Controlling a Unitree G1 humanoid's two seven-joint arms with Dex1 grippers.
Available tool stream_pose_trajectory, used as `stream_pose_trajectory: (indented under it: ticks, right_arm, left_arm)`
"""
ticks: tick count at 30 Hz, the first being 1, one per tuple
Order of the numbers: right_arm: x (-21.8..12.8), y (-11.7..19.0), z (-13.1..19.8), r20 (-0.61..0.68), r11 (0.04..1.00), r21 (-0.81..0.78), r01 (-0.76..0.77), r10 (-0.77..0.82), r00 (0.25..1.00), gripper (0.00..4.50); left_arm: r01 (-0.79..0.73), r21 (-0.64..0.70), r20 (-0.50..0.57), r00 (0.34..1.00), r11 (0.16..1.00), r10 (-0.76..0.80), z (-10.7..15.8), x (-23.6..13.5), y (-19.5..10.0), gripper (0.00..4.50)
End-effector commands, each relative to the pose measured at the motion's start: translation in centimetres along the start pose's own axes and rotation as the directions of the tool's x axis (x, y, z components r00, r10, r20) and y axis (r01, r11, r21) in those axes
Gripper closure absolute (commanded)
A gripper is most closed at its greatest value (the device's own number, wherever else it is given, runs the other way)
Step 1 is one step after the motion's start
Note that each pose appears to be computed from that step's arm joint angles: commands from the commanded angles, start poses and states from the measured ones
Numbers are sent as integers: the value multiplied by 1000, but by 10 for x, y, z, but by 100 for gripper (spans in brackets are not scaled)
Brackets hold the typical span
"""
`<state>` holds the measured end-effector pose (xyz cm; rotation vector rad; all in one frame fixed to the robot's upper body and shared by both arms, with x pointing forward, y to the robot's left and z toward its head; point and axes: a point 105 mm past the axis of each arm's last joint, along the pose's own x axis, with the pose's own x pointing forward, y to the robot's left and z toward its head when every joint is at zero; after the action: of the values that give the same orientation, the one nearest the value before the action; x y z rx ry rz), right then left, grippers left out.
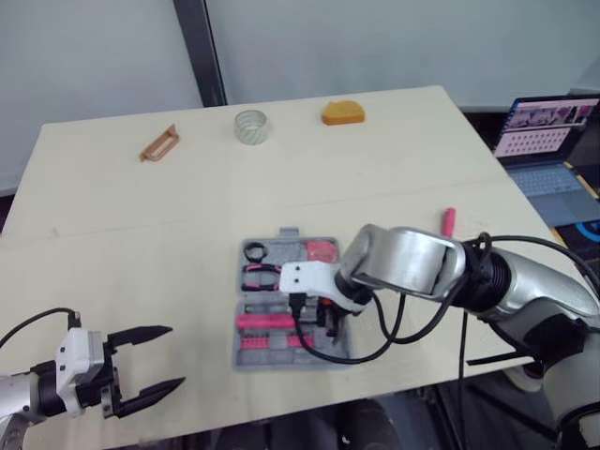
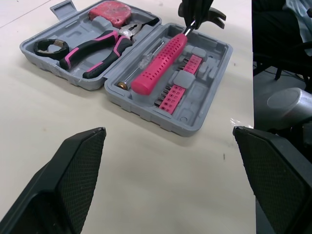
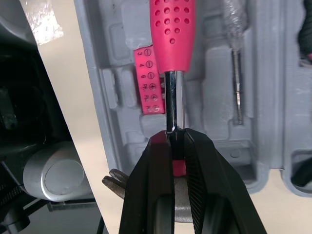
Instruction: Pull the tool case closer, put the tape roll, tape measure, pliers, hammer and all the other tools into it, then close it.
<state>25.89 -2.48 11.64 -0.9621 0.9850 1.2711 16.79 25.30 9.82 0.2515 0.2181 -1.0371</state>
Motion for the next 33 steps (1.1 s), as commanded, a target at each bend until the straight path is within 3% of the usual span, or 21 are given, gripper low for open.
stream_pose_trajectory:
  ticks: [1, 33]
  right_arm:
    - [0, 2, 4, 19, 1000, -26, -12, 13, 1000, 444]
    - [15, -1, 5, 17, 1000, -6, -30, 31, 999, 444]
  left_arm:
    - [-16, 21, 0, 1000, 1000, 16, 2, -5, -1, 0]
    - [-8, 39, -10, 1000, 999, 9, 3, -2, -4, 0]
